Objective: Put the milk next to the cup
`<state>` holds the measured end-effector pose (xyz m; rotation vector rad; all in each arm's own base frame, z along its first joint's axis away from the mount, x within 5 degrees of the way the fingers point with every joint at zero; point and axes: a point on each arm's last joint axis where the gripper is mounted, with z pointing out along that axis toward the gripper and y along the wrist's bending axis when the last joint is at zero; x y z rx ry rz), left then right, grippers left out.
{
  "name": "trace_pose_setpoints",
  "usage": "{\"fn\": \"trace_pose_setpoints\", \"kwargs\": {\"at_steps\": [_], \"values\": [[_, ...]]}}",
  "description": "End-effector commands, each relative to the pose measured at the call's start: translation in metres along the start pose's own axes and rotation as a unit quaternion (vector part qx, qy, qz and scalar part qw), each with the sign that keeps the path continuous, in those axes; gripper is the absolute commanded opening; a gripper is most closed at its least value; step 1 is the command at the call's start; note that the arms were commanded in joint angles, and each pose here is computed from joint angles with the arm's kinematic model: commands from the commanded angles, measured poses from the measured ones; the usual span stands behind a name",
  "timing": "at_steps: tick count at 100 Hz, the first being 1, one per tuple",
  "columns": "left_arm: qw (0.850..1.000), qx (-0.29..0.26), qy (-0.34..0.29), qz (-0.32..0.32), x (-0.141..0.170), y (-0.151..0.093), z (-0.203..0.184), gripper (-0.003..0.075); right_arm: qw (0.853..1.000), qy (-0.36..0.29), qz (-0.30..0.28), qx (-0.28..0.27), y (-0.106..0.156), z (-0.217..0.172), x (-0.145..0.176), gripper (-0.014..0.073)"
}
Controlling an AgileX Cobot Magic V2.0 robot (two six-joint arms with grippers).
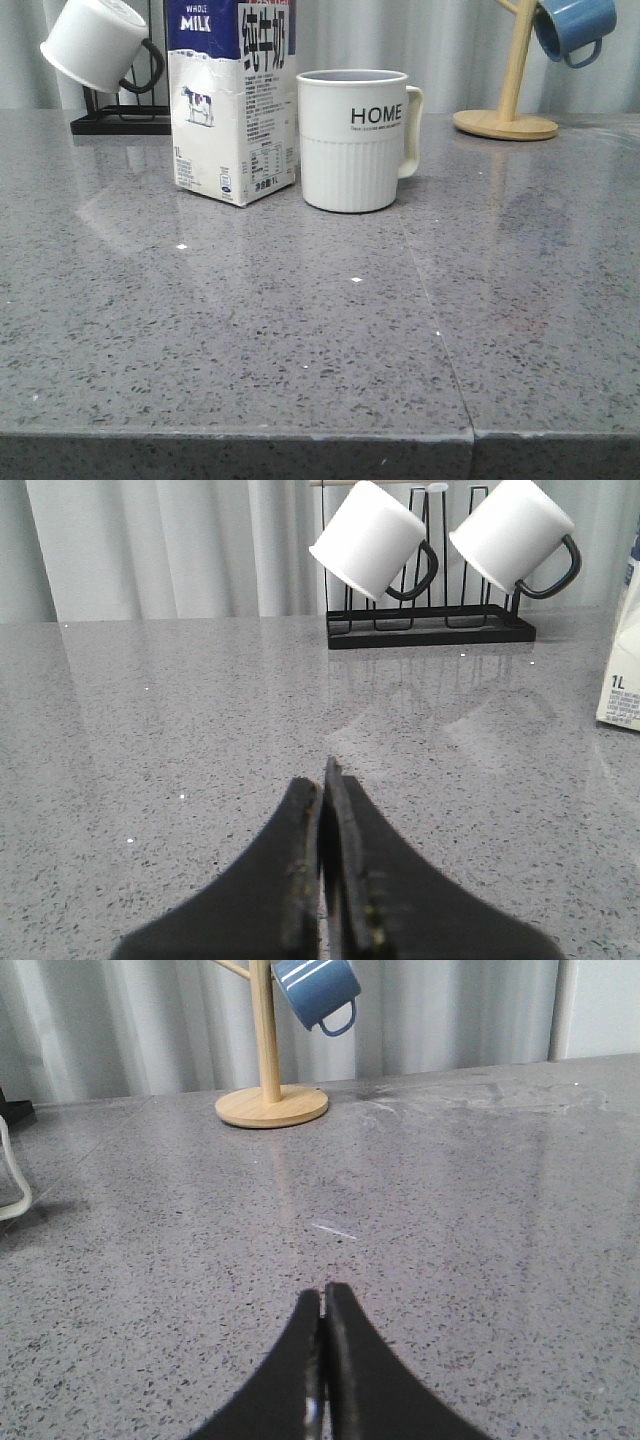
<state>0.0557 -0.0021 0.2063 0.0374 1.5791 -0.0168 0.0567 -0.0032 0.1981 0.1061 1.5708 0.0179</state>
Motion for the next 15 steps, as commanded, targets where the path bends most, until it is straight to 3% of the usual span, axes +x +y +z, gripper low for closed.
{"fn": "trace_pose_setpoints", "kwargs": {"at_steps": [1,15], "values": [[1.0,-0.002,-0.026,-0.004,0.0116,0.0002,0.0004,-0.002,0.998,-0.057,-0.007,-0.001,0.0008,-0.003,-0.0136,-0.0066],[1.0,-0.002,-0.026,-0.004,0.0116,0.0002,0.0004,-0.002,0.998,-0.057,-0.007,-0.001,0.0008,-0.003,-0.0136,-0.0066]]}}
